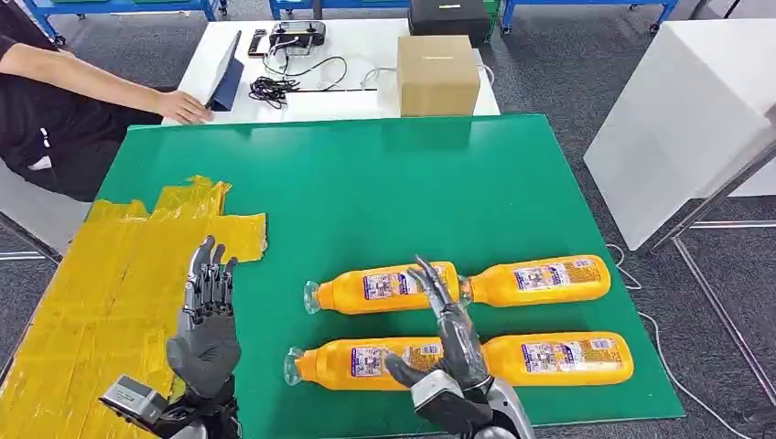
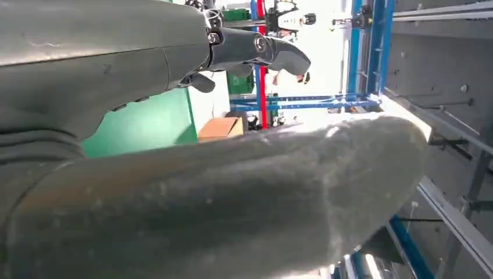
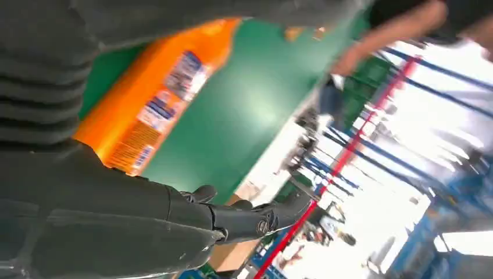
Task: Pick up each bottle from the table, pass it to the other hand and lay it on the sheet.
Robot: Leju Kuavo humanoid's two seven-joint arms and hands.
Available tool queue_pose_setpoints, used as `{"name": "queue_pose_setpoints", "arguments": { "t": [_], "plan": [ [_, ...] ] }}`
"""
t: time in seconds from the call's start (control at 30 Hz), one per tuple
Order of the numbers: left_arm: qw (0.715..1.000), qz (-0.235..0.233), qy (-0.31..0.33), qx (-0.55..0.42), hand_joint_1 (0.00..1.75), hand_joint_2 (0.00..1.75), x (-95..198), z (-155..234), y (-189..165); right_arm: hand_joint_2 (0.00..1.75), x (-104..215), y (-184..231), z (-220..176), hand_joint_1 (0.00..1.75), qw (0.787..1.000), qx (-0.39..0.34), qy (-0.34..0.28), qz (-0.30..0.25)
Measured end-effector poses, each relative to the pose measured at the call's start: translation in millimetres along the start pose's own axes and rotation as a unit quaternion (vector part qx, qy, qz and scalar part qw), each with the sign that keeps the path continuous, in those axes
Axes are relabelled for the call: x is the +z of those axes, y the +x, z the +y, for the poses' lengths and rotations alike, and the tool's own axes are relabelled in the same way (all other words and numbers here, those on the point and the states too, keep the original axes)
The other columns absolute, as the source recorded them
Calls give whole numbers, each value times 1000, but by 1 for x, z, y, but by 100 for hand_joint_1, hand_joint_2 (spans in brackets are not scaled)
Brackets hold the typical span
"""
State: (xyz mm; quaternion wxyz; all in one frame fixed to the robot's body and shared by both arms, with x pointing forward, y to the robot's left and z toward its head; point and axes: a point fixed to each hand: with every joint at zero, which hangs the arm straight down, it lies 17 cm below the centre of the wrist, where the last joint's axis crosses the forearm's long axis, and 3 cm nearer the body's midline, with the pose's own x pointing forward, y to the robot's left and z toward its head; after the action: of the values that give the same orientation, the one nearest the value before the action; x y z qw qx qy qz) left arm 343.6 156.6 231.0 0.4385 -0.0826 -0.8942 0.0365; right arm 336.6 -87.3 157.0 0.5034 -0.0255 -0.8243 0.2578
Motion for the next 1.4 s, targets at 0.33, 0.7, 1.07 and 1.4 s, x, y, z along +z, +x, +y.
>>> {"name": "queue_pose_setpoints", "arguments": {
  "t": [0.33,0.7,1.07,1.4],
  "plan": [
    [1000,9,8,-1,0,0,1,10,-6,175,21,-34,44,0,986,99,124,44],
    [1000,11,12,-3,0,0,1,14,-6,175,29,-43,52,0,979,123,151,55],
    [999,29,34,-17,0,0,6,33,-13,175,57,-91,40,0,937,252,202,131],
    [999,29,37,-18,0,0,6,34,-13,175,58,-94,39,0,935,258,207,130]
  ]
}}
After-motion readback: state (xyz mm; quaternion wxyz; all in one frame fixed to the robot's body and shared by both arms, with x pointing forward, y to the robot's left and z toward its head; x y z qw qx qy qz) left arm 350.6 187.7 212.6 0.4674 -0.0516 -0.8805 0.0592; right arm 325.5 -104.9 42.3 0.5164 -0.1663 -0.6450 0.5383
